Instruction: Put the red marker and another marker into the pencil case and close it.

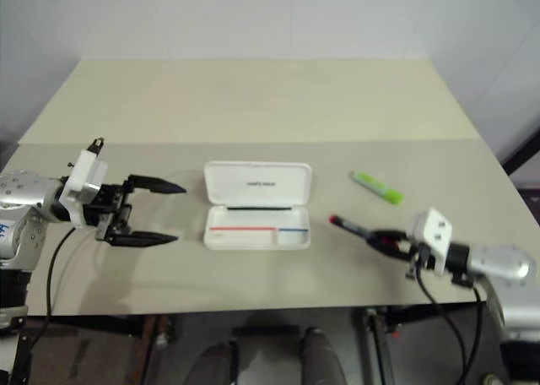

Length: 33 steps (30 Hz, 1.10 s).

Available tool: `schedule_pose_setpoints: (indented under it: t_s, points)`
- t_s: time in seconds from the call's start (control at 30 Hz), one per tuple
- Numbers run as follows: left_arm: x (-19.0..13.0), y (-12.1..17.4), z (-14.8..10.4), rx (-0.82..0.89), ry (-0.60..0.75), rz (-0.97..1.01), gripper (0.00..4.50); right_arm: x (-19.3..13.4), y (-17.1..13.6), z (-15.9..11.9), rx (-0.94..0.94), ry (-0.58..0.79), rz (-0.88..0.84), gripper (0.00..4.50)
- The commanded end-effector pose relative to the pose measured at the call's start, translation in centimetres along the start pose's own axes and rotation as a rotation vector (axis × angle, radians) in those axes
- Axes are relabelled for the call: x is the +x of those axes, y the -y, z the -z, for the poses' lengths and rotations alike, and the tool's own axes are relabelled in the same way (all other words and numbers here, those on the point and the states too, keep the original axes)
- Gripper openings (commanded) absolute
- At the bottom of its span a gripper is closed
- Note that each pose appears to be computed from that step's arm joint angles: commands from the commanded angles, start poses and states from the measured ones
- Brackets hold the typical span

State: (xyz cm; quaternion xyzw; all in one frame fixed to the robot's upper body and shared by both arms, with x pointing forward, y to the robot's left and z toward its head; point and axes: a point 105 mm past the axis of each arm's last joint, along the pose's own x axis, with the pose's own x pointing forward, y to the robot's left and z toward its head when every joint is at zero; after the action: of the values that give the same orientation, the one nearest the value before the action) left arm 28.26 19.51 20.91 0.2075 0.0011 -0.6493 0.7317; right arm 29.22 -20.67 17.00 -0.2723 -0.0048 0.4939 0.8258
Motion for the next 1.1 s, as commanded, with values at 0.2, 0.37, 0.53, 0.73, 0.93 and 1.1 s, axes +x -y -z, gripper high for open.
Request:
schedule_pose_setpoints:
  t_s: [0.2,0.37,0.53,0.73,0.93,1.1]
  points:
    - [-0.7,-0.5,0.1,0.027,0.009,-0.094,4.5,7.7,-2.1,-4.8,-0.128,0.143,-0.279,0.6]
    - [-0.5,-0.6,0.2,0.021,0.025,-0.136,4.5,11.4,-3.0,-4.5,-0.156,0.16,-0.371,0.6]
    - [-0.1,-0.4,0.2,0.016,0.038,-0.157,4.5,13.9,-2.6,-4.3,-0.175,0.163,-0.382,0.6]
    - [0.6,-0.1,0.0,0.012,0.051,-0.168,4.5,15.7,-1.7,-3.7,-0.189,0.152,-0.351,0.6]
    - [1.2,-0.1,-0.3,0.017,0.069,-0.167,4.5,16.0,-1.8,-3.2,-0.195,0.133,-0.379,1.34]
    - [1.4,-0.2,-0.3,0.017,0.077,-0.166,4.5,16.2,-1.6,-4.1,-0.218,0.167,-0.363,3.11]
